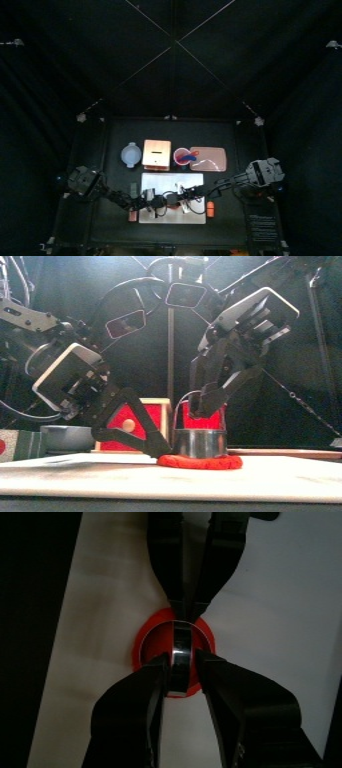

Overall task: Get the cutter from the drawer then cut the dough then place the extra dough in the bowl
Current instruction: Place the extra dough in the bowl

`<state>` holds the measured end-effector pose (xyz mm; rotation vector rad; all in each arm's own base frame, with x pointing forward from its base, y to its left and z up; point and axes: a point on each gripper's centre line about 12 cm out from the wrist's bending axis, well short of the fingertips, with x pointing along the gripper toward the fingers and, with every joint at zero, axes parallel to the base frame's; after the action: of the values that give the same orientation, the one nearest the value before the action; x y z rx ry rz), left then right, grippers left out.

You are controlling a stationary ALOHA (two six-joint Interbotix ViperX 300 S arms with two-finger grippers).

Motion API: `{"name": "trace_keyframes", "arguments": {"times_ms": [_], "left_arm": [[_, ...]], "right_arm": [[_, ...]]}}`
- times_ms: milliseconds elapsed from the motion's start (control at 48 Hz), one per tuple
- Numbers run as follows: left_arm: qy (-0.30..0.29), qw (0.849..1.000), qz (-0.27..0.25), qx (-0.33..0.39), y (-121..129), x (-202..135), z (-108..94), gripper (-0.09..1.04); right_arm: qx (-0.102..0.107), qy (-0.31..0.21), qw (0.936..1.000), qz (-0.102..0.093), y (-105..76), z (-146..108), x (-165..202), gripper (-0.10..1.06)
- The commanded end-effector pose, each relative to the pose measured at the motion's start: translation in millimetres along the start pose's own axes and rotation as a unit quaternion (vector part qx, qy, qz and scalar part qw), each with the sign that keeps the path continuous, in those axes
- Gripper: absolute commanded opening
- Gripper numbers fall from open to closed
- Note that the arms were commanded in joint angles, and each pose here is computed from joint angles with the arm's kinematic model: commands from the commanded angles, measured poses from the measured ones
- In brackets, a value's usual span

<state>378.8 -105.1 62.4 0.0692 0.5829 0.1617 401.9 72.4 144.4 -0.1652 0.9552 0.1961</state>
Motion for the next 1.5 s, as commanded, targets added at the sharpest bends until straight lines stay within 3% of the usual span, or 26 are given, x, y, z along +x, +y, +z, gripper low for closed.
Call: {"name": "trace_keyframes", "arguments": {"times_ms": [21, 375, 583, 792, 958, 1208, 1500], "left_arm": [[-0.003, 1.0, 0.003, -0.007, 2.2, 2.8, 4.7, 0.58], [-0.002, 1.0, 0.004, -0.006, 2.2, 3.6, 3.0, 0.58], [-0.001, 1.0, 0.004, -0.006, 2.4, 3.4, 2.5, 0.58], [-0.002, 1.0, 0.004, -0.005, 2.3, 3.6, 3.2, 0.58], [-0.005, 1.0, 0.004, -0.007, 2.4, 2.3, 5.9, 0.58], [-0.034, 0.999, 0.002, -0.017, 8.7, -6.1, 30.1, 0.58], [-0.054, 0.998, 0.009, -0.032, 20.5, -6.5, 48.5, 0.6]], "right_arm": [[-0.002, -0.041, 0.9992, -0.003, -1.4, 21.1, -21.4, 0.66], [-0.001, -0.048, 0.9988, -0.004, -1.6, 23.9, -28.0, 0.46], [0.001, -0.068, 0.9977, -0.007, -4.7, 28.1, -46.5, 0.45], [0.009, -0.104, 0.9944, -0.019, -13.8, 21.6, -91.0, 0.45], [0.019, -0.105, 0.9935, -0.037, -26.7, -6.5, -112.5, 0.45], [0.063, -0.065, 0.9938, -0.063, -46.4, -77.8, -113.7, 0.45], [0.076, -0.034, 0.9948, -0.059, -44.6, -106.7, -91.6, 0.46]]}}
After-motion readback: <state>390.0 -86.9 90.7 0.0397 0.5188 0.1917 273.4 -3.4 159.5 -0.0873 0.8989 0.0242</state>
